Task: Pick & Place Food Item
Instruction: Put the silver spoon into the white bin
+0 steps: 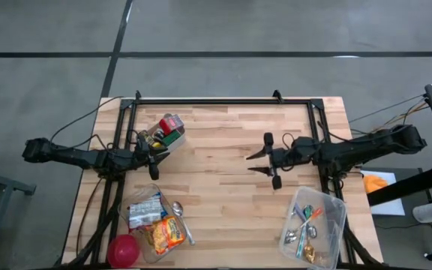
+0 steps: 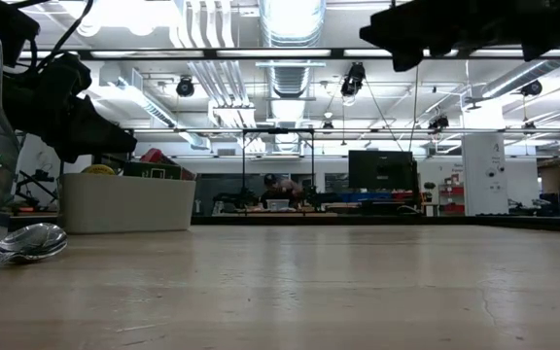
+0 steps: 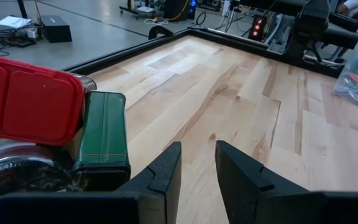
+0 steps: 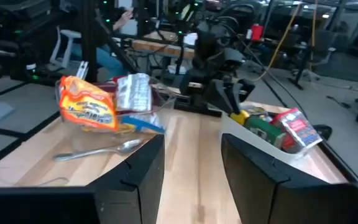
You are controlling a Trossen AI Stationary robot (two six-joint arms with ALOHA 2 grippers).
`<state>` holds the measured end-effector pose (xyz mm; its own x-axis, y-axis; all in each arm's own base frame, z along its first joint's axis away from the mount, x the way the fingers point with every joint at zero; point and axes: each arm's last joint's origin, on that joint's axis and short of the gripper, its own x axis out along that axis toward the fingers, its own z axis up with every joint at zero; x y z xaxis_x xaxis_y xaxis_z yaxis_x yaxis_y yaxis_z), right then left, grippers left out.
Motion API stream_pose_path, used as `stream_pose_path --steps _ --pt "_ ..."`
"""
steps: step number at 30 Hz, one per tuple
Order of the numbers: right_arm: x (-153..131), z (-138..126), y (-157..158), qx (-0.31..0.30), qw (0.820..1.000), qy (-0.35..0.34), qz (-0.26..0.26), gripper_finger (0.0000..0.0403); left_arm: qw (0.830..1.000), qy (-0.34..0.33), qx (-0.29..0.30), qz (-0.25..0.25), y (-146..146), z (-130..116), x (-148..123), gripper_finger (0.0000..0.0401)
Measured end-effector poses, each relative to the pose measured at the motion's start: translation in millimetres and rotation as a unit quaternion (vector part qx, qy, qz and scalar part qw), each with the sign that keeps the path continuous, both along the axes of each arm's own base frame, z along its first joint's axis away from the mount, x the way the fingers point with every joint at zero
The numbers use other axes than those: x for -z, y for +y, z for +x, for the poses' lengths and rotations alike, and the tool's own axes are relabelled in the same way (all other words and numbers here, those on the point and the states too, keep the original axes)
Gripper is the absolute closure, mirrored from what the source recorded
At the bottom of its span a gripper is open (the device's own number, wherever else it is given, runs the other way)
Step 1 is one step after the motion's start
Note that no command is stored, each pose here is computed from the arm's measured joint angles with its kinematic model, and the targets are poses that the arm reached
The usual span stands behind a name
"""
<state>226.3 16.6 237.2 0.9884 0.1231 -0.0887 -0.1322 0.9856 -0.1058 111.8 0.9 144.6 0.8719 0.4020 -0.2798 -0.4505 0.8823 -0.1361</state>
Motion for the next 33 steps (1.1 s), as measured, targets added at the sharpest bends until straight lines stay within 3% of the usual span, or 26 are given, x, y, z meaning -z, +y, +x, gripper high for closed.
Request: stream_pose_path --steps 33 --pt "6.9 -3.4 -0.6 0.003 1.000 0.016 -0.002 0.0246 1.000 0.000 0.000 0.000 0.0 0.0 0.0 0.0300"
